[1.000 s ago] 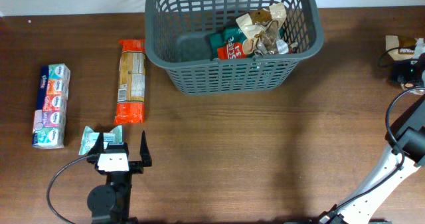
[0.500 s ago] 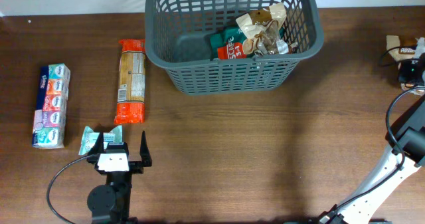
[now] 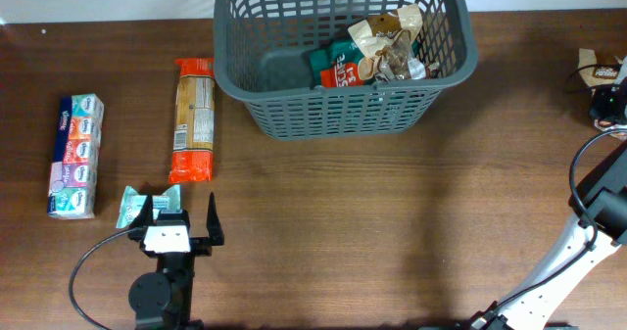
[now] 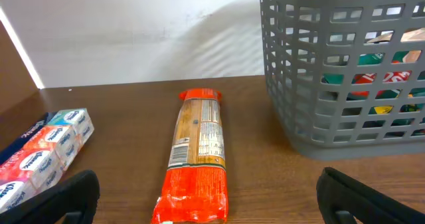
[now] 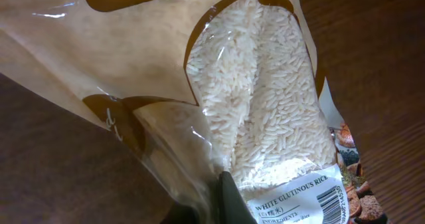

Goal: Pack container
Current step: 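Lift the rice bag off the table with the right gripper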

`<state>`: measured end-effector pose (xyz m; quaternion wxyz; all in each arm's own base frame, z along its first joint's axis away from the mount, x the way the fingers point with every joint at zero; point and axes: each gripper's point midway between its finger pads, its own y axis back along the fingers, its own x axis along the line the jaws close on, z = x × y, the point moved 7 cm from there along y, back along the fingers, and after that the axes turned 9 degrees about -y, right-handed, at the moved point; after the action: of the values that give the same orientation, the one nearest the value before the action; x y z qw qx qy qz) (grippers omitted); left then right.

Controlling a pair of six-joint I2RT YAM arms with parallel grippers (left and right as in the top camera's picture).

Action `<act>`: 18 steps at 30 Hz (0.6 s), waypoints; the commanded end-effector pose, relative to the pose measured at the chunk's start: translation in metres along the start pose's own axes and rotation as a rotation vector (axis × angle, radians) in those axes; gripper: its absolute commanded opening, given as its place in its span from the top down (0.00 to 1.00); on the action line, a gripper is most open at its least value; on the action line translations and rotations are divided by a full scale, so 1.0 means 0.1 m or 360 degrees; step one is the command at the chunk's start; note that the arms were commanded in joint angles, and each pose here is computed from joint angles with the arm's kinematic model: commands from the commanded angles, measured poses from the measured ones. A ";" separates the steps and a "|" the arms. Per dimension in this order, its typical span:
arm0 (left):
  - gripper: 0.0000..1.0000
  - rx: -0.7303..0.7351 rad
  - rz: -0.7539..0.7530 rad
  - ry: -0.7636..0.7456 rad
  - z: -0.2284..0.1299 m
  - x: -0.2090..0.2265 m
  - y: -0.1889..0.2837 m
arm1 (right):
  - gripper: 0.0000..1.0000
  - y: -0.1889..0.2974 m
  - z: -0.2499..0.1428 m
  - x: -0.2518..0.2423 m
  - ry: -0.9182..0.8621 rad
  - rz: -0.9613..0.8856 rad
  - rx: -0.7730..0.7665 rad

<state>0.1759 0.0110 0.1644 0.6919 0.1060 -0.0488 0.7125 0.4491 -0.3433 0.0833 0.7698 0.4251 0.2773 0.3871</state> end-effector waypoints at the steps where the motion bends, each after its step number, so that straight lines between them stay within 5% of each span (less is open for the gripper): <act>1: 0.01 -0.0004 0.0003 -0.0026 -0.02 -0.01 0.00 | 0.96 -0.03 0.05 0.17 -0.0091 0.0183 -0.0007; 11: 0.01 -0.0004 0.0003 -0.0026 -0.02 -0.01 0.00 | 0.97 1.30 0.94 0.63 -0.0001 0.0622 -0.0446; 18: 0.01 -0.0004 0.0003 -0.0026 -0.02 -0.01 0.00 | 0.97 2.29 1.19 0.90 0.0111 0.0751 -0.0672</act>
<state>0.1759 0.0110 0.1644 0.6919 0.1060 -0.0488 0.7125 0.5116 -0.2674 0.2640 0.7252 0.3532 0.1467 0.5726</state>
